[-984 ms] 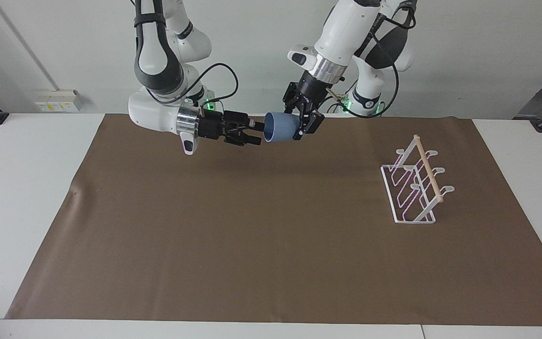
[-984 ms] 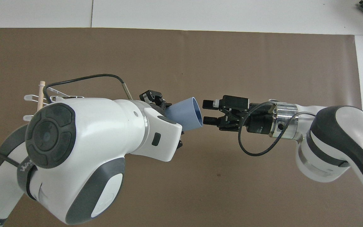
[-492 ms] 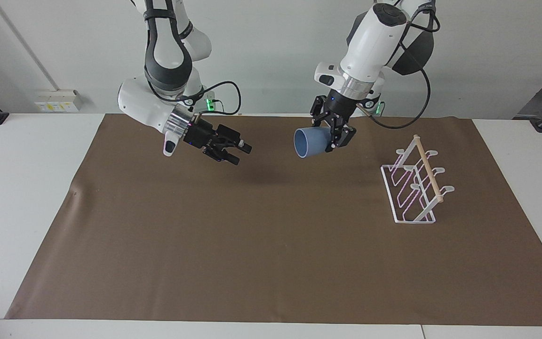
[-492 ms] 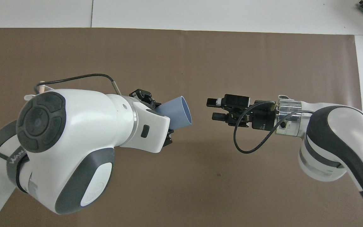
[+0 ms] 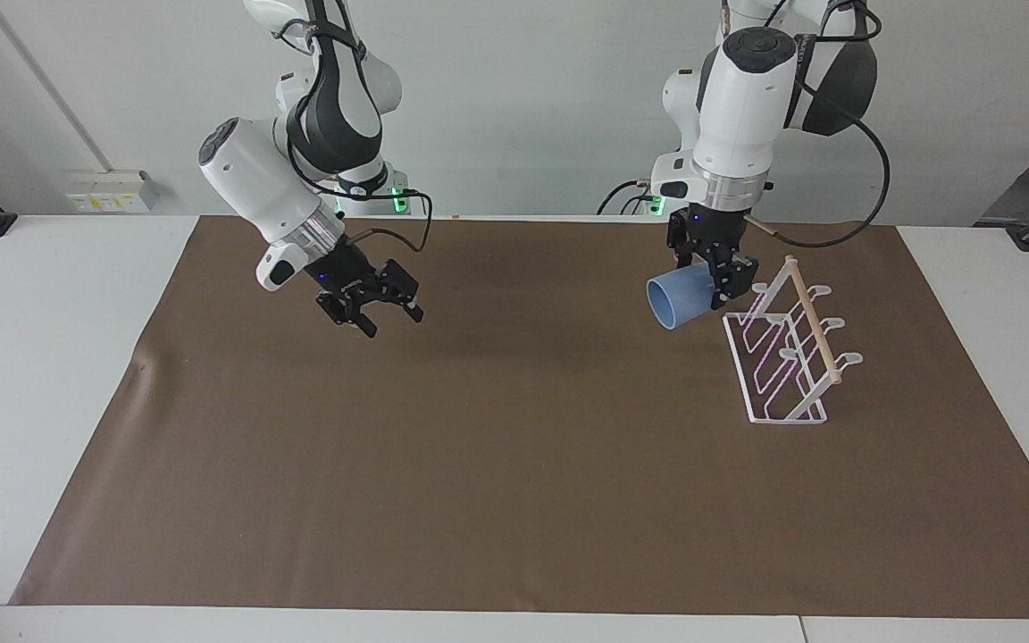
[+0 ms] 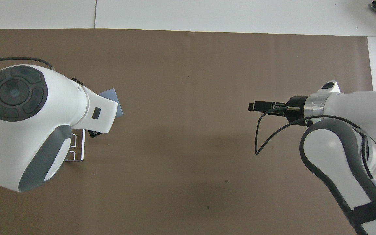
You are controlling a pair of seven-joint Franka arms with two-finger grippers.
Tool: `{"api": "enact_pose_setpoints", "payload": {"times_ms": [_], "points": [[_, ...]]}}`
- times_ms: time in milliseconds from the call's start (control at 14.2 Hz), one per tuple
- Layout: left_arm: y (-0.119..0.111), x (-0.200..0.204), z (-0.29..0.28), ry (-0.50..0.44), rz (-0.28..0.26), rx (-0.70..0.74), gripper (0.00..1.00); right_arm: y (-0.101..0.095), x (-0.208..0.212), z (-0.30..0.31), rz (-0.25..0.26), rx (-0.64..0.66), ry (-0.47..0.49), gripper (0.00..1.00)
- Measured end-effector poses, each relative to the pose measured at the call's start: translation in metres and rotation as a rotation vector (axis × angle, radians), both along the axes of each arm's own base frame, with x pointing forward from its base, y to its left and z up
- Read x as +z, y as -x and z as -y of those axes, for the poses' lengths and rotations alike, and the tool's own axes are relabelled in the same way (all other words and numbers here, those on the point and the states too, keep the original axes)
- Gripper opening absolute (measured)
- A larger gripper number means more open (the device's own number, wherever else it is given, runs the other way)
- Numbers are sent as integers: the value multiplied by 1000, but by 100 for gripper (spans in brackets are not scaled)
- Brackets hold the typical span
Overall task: Hang cup on cup holder
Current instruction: 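Carry the cup to the rack with the left gripper while the right gripper retracts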
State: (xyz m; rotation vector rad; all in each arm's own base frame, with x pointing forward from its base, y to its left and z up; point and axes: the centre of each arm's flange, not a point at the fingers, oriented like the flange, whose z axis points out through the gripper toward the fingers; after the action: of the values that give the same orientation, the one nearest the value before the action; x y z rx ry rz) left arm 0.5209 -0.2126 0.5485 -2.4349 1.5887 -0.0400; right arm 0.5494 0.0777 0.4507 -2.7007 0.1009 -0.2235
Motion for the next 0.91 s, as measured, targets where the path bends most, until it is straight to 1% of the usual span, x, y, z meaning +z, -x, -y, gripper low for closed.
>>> {"api": "enact_pose_setpoints", "payload": {"times_ms": [141, 281, 352, 492, 633, 914], "points": [[2, -6, -8, -116, -12, -13, 78, -4, 22, 25, -47, 35, 123, 100], [3, -18, -12, -220, -38, -30, 78, -7, 57, 45, -67, 57, 242, 100], [2, -24, -14, -276, -49, -51, 78, -7, 73, 51, -74, 67, 286, 100], [-2, -34, -17, -374, -69, -113, 78, -5, 101, 60, -89, 80, 341, 100], [-9, -44, -23, -491, -73, -179, 78, -2, 130, 68, -99, 85, 388, 100], [-15, -52, -33, -630, -102, -243, 78, 9, 192, 75, -100, 84, 446, 100]]}}
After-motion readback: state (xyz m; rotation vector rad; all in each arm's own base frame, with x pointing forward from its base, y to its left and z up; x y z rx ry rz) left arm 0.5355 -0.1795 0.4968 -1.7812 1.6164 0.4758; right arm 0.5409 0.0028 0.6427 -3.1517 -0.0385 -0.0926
